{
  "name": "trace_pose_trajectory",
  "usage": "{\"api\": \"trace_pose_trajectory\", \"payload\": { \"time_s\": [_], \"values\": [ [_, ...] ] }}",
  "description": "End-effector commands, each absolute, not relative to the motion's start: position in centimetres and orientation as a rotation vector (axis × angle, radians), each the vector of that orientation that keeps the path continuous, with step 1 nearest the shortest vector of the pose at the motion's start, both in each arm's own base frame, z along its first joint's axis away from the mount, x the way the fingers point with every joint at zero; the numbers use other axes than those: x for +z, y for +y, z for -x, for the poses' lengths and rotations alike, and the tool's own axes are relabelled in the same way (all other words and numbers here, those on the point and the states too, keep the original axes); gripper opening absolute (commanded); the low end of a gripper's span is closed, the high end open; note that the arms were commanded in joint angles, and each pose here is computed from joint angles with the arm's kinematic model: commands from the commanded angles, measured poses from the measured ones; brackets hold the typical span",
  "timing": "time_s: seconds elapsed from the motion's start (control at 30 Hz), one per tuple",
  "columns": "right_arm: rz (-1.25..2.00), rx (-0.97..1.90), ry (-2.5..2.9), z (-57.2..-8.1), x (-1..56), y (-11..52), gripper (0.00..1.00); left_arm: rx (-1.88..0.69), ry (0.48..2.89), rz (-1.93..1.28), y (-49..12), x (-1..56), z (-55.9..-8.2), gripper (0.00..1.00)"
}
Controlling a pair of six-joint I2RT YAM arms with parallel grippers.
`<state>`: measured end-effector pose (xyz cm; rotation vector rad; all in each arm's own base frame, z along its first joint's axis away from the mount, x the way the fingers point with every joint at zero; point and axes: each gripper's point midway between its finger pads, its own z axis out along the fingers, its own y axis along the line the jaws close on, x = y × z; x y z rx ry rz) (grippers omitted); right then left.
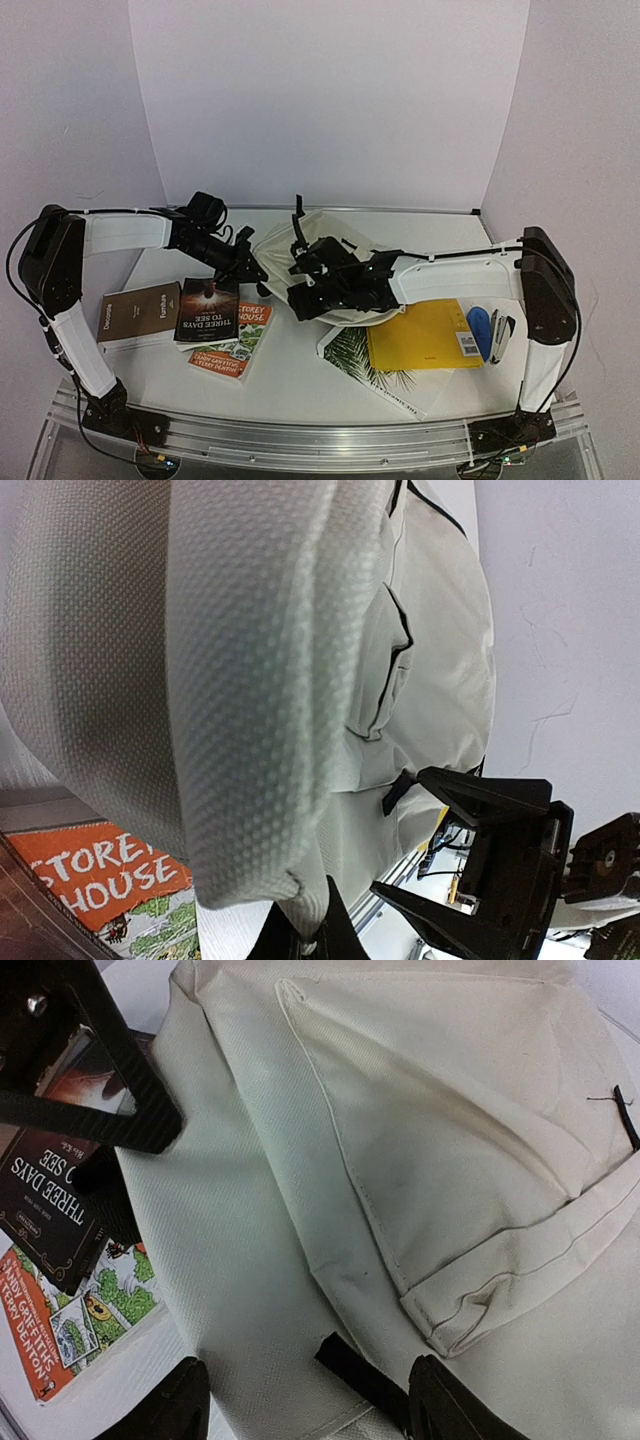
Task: Pack the student bag
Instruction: Unzip the student bag at the center of the board.
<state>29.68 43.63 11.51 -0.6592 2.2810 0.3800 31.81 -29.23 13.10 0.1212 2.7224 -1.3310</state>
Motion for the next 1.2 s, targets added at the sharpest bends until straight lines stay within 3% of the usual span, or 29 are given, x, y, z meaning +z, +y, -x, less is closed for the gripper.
{"api": "trace_pose_trajectory", "payload": {
  "time_s": [0.0, 0.27, 0.47, 0.77, 1.17],
  "values": [
    [0.437, 0.329, 2.236, -31.3, 13.2, 42.3, 0.64, -1.409, 2.603, -0.27, -30.2, 17.8, -31.8, 0.0],
    [0.383, 0.295, 2.208, -32.5, 13.7, 42.6, 0.61, -1.425, 2.598, -0.265, -30.8, 17.4, -32.9, 0.0],
    [0.323, 0.301, 2.216, -32.4, 13.9, 41.9, 0.52, -1.419, 2.606, -0.272, -31.0, 17.3, -33.2, 0.0],
    [0.289, 0.457, 2.178, -31.6, 18.4, 42.4, 0.54, -1.369, 2.654, -0.315, -30.2, 15.8, -33.3, 0.0],
    [0.341, 0.334, 2.241, -32.3, 13.0, 43.0, 0.55, -1.371, 2.619, -0.332, -30.2, 15.7, -33.3, 0.0]
  ]
}}
